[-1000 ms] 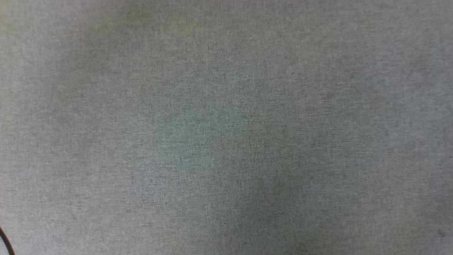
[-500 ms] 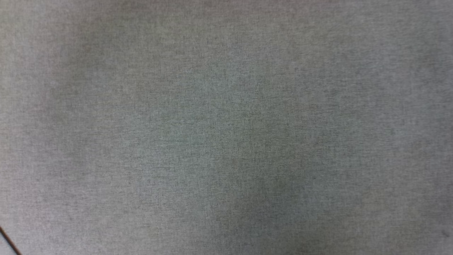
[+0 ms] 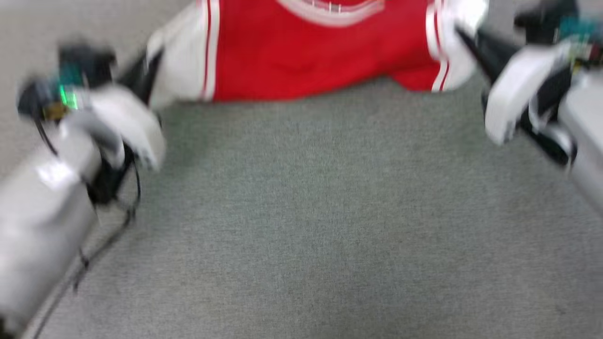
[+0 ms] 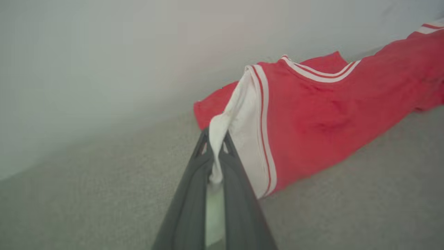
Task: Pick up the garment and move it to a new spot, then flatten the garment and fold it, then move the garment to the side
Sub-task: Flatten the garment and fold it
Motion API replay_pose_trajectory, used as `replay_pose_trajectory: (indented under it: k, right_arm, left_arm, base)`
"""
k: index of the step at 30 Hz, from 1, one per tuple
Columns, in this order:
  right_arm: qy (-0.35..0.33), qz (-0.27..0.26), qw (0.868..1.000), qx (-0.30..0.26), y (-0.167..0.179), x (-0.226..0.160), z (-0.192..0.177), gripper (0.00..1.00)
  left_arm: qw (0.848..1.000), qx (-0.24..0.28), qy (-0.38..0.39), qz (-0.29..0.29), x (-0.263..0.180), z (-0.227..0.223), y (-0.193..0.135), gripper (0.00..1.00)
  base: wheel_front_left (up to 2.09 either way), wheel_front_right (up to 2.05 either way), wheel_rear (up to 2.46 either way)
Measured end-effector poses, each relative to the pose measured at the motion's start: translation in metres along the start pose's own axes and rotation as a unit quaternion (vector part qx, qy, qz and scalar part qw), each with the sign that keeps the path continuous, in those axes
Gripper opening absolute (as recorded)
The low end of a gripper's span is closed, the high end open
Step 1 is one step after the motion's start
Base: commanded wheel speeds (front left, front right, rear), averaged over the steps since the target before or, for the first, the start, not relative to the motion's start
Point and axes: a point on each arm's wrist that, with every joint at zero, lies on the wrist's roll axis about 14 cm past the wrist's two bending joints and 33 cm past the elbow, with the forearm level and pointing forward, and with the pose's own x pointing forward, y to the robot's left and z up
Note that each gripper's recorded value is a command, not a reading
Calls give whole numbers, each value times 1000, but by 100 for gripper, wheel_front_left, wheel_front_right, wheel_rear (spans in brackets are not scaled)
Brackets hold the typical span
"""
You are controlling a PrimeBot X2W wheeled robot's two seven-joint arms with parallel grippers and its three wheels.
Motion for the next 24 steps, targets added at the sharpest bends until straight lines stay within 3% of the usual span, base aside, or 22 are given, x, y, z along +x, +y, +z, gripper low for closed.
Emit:
replay_pose_trajectory:
  k: [13, 24]
  right_arm:
    - [46, 3, 997, 65, 40, -114, -73, 0]
    - [95, -20, 988, 122, 71, -202, -136, 0]
  left_arm:
    - [992, -74, 104, 20, -144, -81, -45, 0]
    - [977, -125, 166, 48, -232, -120, -77, 0]
  base:
    - [0, 0, 0]
    - [0, 0, 0]
